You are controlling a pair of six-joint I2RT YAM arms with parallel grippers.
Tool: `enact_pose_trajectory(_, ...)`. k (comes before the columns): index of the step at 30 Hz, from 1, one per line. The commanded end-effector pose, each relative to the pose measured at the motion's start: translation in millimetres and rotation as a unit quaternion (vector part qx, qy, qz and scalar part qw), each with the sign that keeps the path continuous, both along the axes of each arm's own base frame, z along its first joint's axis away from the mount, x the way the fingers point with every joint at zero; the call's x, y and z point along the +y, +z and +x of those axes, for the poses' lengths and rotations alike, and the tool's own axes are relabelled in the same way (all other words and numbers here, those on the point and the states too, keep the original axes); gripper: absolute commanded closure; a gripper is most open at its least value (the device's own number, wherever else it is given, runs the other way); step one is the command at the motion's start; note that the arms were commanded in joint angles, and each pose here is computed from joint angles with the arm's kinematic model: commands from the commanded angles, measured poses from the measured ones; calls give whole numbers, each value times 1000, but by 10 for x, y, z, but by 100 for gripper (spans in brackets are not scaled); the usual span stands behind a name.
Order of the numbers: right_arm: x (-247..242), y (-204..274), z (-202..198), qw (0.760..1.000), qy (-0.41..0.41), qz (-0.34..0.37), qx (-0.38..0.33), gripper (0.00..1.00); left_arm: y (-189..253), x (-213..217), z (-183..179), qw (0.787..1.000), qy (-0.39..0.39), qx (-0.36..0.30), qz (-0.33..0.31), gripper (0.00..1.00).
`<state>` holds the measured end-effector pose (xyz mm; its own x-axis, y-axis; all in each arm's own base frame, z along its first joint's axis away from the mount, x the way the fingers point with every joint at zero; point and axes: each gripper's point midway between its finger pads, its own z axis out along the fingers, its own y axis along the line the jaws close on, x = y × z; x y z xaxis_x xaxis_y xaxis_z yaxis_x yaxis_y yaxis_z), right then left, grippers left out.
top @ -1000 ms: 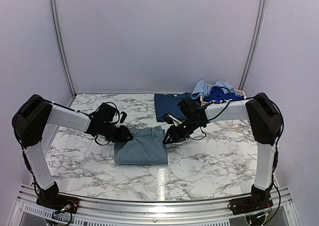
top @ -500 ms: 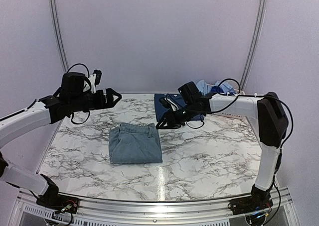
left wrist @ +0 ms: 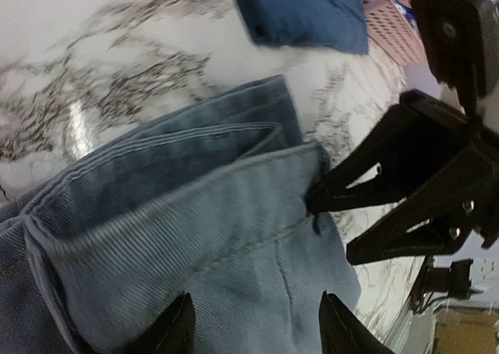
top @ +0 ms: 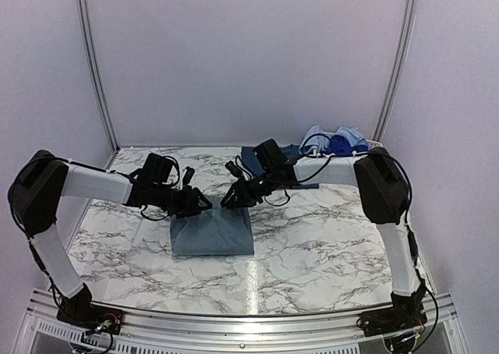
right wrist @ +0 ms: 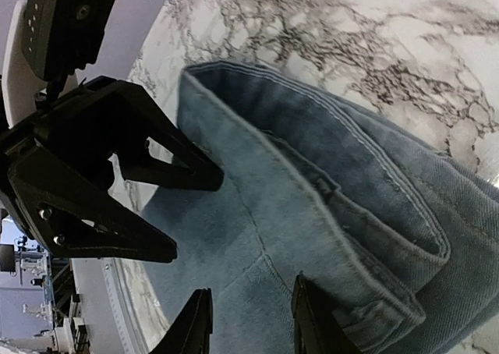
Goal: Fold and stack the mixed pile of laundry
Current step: Pick up the square-folded skirt from the center of the board.
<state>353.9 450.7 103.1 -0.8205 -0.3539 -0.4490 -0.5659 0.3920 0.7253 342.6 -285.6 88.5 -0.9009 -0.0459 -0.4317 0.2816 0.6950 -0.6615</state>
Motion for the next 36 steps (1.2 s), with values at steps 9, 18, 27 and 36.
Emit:
enact_pose_trajectory(9,-115,-658,-25,998,-13,-59,35,63,-747,304,98,994,59,78,53,50)
enact_pose_trajectory(18,-522,1059,-62,992,-66,2,-108,32,722,452,47,980,-5,-157,123,14)
enact_pose_trajectory(27,-1324,1198,-186,983,-148,-16,-111,22,663,-145,-753,890,-214,-326,237,19)
enact_pose_trajectory(36,-1454,571,-586,986,-164,-1,23,24,-42,-663,-1150,797,-370,-367,306,35)
